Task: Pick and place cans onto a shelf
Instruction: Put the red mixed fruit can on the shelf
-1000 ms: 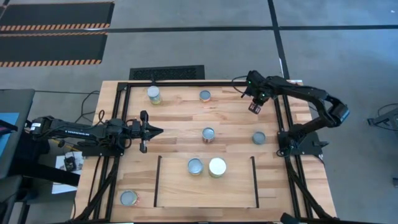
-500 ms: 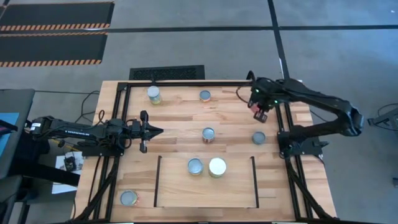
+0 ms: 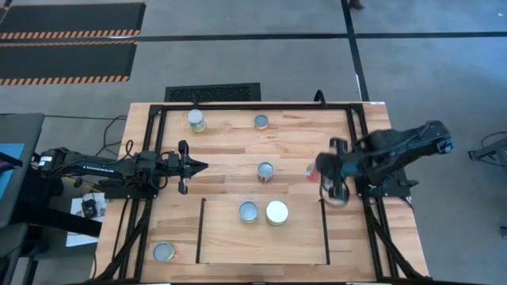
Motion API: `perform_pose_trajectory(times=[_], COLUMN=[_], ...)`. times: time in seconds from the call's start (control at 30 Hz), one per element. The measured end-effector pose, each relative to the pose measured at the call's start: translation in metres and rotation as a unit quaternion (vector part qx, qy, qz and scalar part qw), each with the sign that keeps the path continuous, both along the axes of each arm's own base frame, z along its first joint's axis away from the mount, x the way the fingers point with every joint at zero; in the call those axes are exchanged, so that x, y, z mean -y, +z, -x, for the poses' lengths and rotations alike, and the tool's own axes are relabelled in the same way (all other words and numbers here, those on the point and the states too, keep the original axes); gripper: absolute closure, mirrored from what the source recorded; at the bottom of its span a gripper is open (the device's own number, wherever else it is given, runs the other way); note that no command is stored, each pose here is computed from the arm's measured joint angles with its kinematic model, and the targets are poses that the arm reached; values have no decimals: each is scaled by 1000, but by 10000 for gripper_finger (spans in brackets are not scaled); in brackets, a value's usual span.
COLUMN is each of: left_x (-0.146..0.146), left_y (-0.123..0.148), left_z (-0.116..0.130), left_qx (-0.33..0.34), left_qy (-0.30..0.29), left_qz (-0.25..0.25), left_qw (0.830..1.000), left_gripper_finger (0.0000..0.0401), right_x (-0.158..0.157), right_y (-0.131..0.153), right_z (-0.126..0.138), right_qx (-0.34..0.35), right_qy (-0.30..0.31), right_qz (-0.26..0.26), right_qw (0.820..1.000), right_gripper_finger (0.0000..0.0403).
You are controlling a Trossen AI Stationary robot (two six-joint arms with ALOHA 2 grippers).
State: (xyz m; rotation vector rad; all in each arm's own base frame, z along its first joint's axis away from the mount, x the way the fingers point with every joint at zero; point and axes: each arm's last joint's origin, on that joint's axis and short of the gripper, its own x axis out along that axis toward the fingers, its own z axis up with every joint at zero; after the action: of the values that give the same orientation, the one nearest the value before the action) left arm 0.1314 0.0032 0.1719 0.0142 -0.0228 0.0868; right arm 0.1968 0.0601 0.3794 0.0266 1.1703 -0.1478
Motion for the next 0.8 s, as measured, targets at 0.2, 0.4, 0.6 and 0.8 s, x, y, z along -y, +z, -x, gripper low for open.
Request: perform_pose_trajectory(times=[0.2,0.4,0.6,0.8], left_x=[0,0,0,0], left_y=[0,-2,-2,-2], left_z=[0,0,0,0], left_qx=[-1,-10,-8,-8], left_qy=[5,7,7,7], left_qz=[0,0,0,0], left_qw=[1000,1000,1000,1000], left_gripper_finger=[388,388,388,388], right_x=[-54,-98,-119,-127], right_y=[7,5,-6,-20], right_z=[-17,-37,-60,-76], right_qx=[-34,-51,-68,-89], right_qy=[41,90,104,120], right_qz=[2,2,16,31], right_qw=[999,995,992,988], right_gripper_finger=[393,393,393,392])
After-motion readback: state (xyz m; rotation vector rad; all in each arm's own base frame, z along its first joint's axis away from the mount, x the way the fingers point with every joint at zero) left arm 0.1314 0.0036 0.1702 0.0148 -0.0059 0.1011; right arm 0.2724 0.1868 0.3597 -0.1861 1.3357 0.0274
